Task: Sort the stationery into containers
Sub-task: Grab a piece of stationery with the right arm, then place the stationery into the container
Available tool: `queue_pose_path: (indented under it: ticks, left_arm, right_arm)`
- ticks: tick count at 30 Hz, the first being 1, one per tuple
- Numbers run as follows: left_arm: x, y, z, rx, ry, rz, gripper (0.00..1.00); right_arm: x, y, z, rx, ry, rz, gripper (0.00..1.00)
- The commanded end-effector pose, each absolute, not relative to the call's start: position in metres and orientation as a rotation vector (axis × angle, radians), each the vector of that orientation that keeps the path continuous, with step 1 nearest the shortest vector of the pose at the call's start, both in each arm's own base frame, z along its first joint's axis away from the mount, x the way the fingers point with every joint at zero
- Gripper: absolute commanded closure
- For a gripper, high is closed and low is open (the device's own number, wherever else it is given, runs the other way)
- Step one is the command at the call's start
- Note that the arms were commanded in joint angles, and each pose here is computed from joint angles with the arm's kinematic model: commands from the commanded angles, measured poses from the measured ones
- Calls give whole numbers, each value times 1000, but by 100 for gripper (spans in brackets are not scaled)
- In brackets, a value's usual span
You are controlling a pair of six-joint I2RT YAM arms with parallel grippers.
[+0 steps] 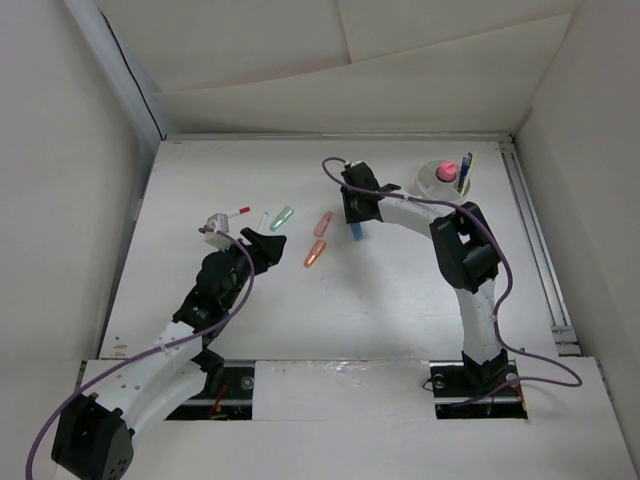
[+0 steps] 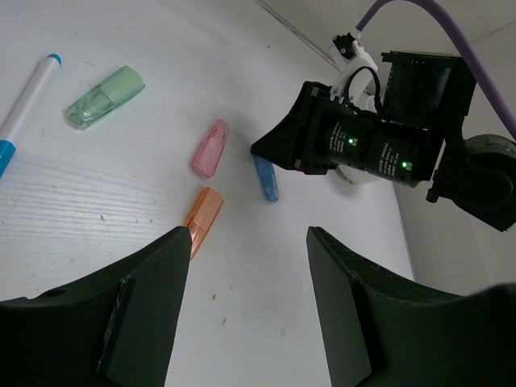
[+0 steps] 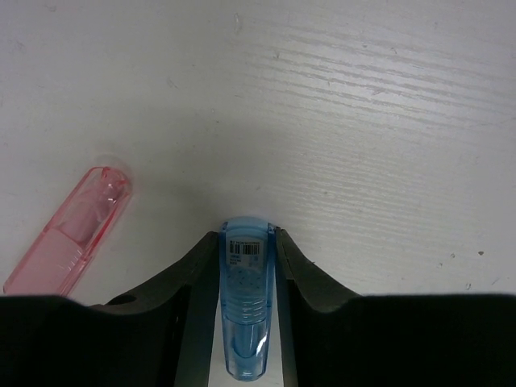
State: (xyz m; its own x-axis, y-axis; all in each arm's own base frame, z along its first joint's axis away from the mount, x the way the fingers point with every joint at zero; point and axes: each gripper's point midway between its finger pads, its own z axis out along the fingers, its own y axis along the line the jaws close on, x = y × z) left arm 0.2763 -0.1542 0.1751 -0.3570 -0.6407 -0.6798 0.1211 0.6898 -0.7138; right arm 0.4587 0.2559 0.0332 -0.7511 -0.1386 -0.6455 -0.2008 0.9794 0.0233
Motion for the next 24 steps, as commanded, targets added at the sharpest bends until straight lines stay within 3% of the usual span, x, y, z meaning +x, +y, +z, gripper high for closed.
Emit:
queue_pose_path:
  ticks: [1,3,9,20,24]
  left_arm:
    - [280,-157,207,-407,1675,-896,44]
    - [280,-157,207,-407,1675,-896,44]
    - [280,-157,207,-407,1675,-896,44]
    - [279,-156,202,-408,1684,-891,44]
    - [279,-156,202,-408,1684,-891,44]
  right_arm:
    - [473,256,44,-203,2399,129,73]
    - [476,256,53,-193,2376,130,78]
    - [500,233,122,-109,2234,190,82]
    - [564,130,236,114,1950,157,82]
    - [590,90,247,189,1898,68,82]
